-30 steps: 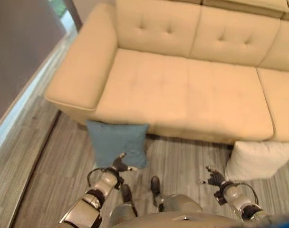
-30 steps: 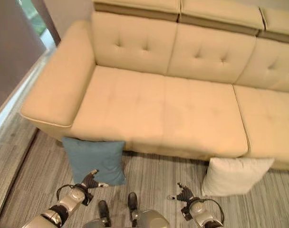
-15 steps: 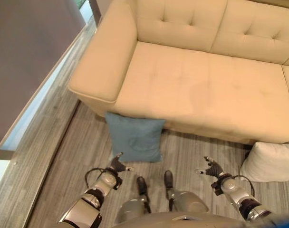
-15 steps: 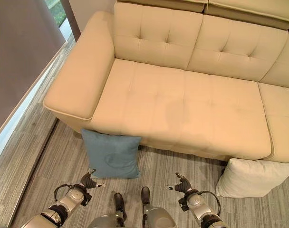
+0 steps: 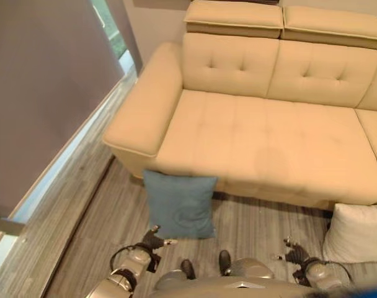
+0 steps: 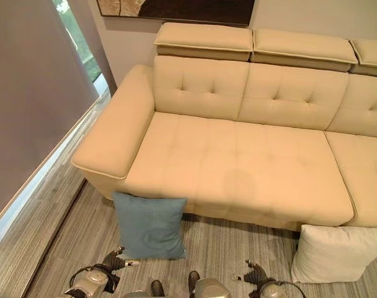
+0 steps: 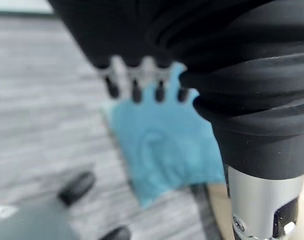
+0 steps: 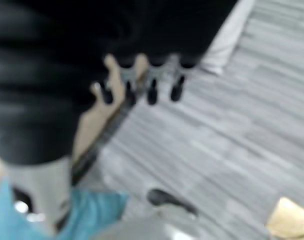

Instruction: Pick up all the scattered cushions and arrange them neatly on the sofa.

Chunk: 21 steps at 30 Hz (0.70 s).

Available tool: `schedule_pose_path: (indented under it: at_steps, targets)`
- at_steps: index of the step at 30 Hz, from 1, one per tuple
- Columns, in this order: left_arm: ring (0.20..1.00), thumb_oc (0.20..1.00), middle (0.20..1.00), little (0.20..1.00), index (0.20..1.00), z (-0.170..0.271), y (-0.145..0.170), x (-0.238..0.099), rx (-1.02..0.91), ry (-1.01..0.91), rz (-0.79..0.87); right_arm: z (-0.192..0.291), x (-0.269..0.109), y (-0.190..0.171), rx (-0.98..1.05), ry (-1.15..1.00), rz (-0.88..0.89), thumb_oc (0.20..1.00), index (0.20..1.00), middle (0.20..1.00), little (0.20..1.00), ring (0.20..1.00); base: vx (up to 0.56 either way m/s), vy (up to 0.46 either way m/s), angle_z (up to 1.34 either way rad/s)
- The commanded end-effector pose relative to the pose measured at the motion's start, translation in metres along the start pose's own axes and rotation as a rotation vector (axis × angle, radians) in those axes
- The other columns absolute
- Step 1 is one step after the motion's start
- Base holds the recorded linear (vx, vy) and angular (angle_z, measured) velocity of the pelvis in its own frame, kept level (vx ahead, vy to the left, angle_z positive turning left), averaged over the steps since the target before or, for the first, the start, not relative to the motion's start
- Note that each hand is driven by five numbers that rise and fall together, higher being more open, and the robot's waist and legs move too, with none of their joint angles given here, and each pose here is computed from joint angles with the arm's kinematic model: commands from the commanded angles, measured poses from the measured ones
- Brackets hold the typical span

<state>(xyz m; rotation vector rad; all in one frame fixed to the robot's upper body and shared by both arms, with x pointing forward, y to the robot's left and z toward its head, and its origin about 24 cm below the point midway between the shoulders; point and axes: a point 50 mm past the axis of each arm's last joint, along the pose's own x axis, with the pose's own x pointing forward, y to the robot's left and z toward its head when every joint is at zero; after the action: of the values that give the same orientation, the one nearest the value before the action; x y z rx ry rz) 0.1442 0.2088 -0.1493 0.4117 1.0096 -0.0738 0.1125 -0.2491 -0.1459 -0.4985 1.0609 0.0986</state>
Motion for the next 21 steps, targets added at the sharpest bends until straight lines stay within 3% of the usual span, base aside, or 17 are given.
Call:
schedule_pose_path:
  at_steps: [1, 6, 12, 21]
  targets:
    - [1.0, 1.0, 1.0, 1.0, 1.0, 0.009, 0.013, 0.002, 0.017, -0.033, 0.018, 0.002, 0.0, 0.006, -0.022, -0.015, 0.017, 1.0, 1.0, 1.0, 1.0, 1.0, -0.06, -0.053, 0.18]
    - [1.0, 1.0, 1.0, 1.0, 1.0, 0.018, 0.017, 0.003, 0.033, -0.064, 0.02, 0.003, 0.0, 0.0, -0.019, -0.032, -0.001, 1.0, 1.0, 1.0, 1.0, 1.0, -0.03, -0.023, 0.8]
    - [1.0, 1.0, 1.0, 1.0, 1.0, 0.021, 0.019, 0.004, 0.049, -0.072, 0.016, 0.008, 0.0, -0.004, -0.035, -0.052, -0.006, 1.0, 1.0, 1.0, 1.0, 1.0, 0.11, 0.211, 0.62]
    - [1.0, 1.0, 1.0, 1.0, 1.0, 0.032, 0.033, 0.005, 0.075, -0.106, 0.06, 0.047, 0.006, -0.002, -0.055, -0.162, -0.004, 1.0, 1.0, 1.0, 1.0, 1.0, 0.14, 0.285, -0.1]
